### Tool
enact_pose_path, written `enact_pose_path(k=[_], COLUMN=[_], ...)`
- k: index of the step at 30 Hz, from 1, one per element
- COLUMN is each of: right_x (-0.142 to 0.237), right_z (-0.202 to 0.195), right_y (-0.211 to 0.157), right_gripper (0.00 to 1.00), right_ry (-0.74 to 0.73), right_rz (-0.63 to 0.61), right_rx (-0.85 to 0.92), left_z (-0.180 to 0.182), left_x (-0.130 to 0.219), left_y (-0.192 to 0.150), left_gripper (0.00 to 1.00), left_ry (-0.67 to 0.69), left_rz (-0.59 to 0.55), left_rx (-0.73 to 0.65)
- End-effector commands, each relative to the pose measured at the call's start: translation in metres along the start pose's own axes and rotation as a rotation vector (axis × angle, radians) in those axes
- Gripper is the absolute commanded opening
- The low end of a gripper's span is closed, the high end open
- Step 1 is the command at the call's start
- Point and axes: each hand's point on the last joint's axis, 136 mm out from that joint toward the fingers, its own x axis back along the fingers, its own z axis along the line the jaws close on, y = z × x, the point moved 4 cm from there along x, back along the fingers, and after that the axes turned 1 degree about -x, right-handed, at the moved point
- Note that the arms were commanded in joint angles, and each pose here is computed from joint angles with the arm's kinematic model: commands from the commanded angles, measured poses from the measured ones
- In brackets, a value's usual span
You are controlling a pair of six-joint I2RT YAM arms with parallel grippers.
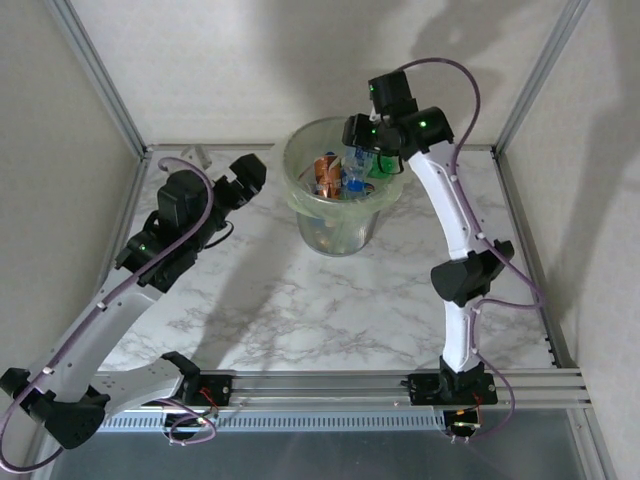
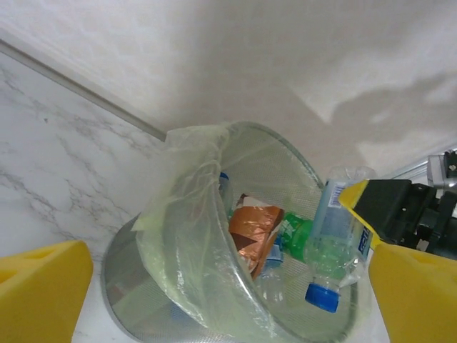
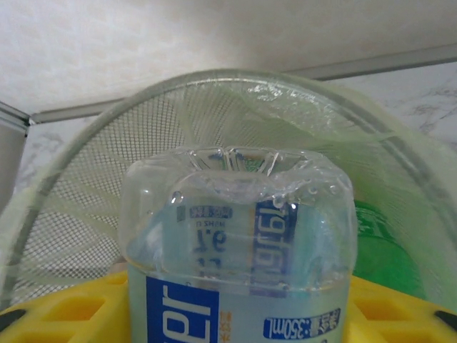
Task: Put the plastic bottles in the bin
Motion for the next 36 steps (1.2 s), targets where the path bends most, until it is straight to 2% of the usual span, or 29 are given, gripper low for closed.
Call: enact_pose_path(k=[1, 5, 7, 9, 12, 20, 30, 34, 36], right_x=[-0.016, -0.038, -0.040, -0.039, -0.032, 0.027, 0.097, 0.126, 0.142], right_z=[0.000, 0.004, 0.014, 0.020, 0.011, 0.014, 0.041, 0.024, 0.003], right_y=[0.002, -0.008, -0.011, -0.012, -0.008, 0.018, 0.014, 0.005, -0.007], right_gripper=[0.56, 0.56, 0.59, 0.75, 0.99, 0.99, 0.91, 0.92, 0.95], right_ry=[0.013, 0.041, 0.092, 0.100, 0.029, 0.021, 0.060, -0.001, -0.058], right_rz=[0.016, 0.073, 0.086, 0.079, 0.044, -0.114, -0.259, -0.322, -0.371], right_rx=[0.033, 0.044, 0.063, 0.080, 0.066, 0.054, 0.098, 0.084, 0.065], left_z=[-0.004, 0.003, 0.008, 0.011, 0.012, 0.009, 0.013, 0.018, 0.028], left_x=[0.000, -0.002, -0.003, -0.004, -0.006, -0.003, 0.005, 0.004, 0.007], left_y=[0.009, 0.012, 0.013, 0.012, 0.011, 0.013, 0.019, 0.027, 0.039], left_gripper=[0.98, 0.96, 0.96, 0.96, 0.96, 0.95, 0.97, 1.00, 1.00], left_ry=[-0.028, -0.021, -0.013, -0.016, -0.024, -0.032, 0.005, 0.058, 0.135], left_rz=[-0.005, 0.002, 0.004, 0.012, 0.024, 0.029, 0.010, -0.037, -0.118], left_rx=[-0.015, -0.013, -0.007, 0.006, 0.023, 0.042, 0.021, -0.040, -0.083])
